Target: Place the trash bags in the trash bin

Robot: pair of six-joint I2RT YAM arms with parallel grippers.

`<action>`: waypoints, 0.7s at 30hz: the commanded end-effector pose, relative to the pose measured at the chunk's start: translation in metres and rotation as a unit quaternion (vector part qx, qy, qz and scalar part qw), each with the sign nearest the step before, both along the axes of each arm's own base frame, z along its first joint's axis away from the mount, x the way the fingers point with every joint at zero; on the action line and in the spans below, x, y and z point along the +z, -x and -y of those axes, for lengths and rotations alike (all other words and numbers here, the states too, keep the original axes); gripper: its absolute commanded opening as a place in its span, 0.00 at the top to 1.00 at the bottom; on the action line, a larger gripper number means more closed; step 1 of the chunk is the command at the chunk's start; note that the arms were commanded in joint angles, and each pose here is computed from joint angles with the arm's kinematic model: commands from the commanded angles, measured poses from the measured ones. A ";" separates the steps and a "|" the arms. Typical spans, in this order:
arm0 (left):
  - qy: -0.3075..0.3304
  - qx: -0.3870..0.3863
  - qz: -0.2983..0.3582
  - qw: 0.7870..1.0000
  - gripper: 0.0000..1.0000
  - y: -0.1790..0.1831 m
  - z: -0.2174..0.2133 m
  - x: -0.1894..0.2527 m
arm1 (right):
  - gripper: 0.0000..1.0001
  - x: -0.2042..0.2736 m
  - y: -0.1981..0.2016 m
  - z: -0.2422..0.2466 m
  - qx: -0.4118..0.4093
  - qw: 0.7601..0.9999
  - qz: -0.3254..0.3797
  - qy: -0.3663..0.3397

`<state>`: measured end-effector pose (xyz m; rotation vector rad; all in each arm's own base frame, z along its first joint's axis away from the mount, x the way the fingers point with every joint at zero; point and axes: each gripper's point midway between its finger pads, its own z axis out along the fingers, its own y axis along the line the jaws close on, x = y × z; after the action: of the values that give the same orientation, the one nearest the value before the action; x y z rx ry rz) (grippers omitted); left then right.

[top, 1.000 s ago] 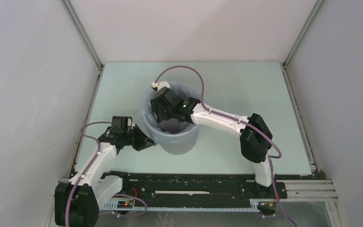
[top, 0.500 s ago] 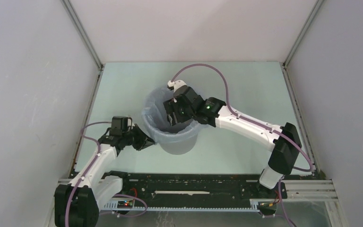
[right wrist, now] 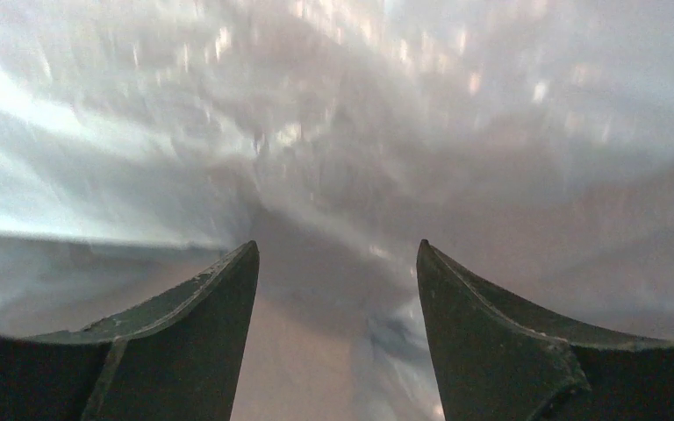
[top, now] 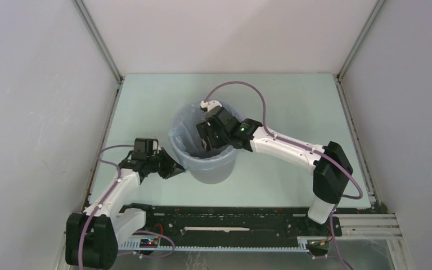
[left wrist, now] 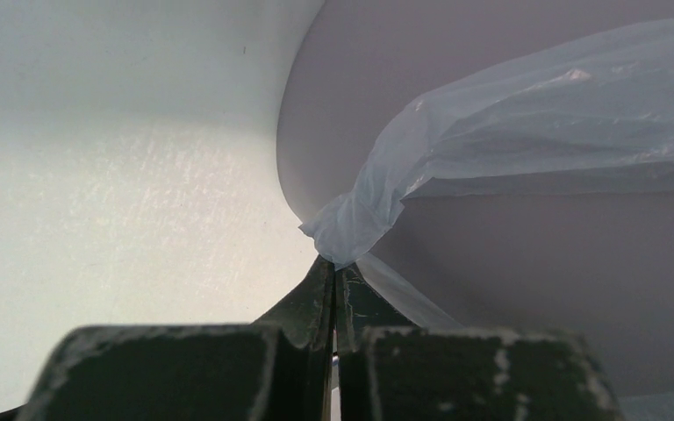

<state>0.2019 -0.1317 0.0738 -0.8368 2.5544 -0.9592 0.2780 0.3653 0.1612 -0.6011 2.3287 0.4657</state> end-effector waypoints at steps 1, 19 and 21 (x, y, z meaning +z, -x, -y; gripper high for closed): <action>0.003 0.003 0.016 1.000 0.98 -0.012 0.002 0.009 | 0.25 0.037 -0.037 -0.036 -0.015 0.995 0.064 -0.073; -0.006 -0.004 0.014 1.000 0.98 -0.014 0.001 0.012 | 0.23 0.052 -0.033 -0.050 0.022 0.994 0.067 -0.078; -0.006 -0.005 0.016 1.000 0.98 -0.016 0.001 0.013 | 0.23 0.046 -0.027 -0.041 0.024 0.995 0.064 -0.069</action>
<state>0.2008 -0.1317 0.0665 -0.8611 2.5905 -0.9453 0.3173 0.4273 0.1748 -0.5765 2.2060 0.5836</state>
